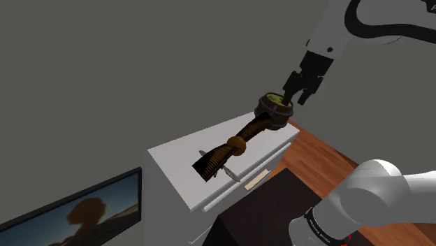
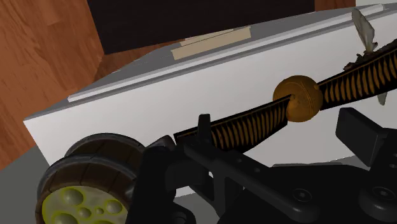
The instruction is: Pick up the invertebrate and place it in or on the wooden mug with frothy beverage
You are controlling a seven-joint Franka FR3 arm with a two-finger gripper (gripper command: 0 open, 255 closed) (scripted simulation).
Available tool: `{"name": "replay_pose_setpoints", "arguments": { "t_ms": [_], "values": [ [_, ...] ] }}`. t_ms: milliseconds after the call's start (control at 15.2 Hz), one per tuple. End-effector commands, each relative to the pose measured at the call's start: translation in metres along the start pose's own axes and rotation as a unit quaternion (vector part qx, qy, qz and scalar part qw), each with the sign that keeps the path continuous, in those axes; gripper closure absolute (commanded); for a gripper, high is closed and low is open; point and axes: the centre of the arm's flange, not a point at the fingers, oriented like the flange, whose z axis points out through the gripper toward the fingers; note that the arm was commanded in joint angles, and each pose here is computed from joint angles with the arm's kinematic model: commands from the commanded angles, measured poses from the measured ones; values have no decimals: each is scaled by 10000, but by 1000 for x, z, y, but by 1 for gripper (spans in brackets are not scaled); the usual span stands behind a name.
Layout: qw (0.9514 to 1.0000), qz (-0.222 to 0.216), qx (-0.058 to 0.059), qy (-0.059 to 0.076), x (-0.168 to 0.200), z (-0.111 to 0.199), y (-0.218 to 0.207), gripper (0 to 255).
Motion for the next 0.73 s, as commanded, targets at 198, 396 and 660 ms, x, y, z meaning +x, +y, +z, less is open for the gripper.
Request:
{"name": "replay_pose_setpoints", "arguments": {
  "t_ms": [198,396,660],
  "values": [
    [9998,-166,-32,133,-8,27,-29,0],
    [9991,-332,-63,265,-16,55,-58,0],
    [9974,-553,-105,442,-27,92,-97,0]
  ]
}}
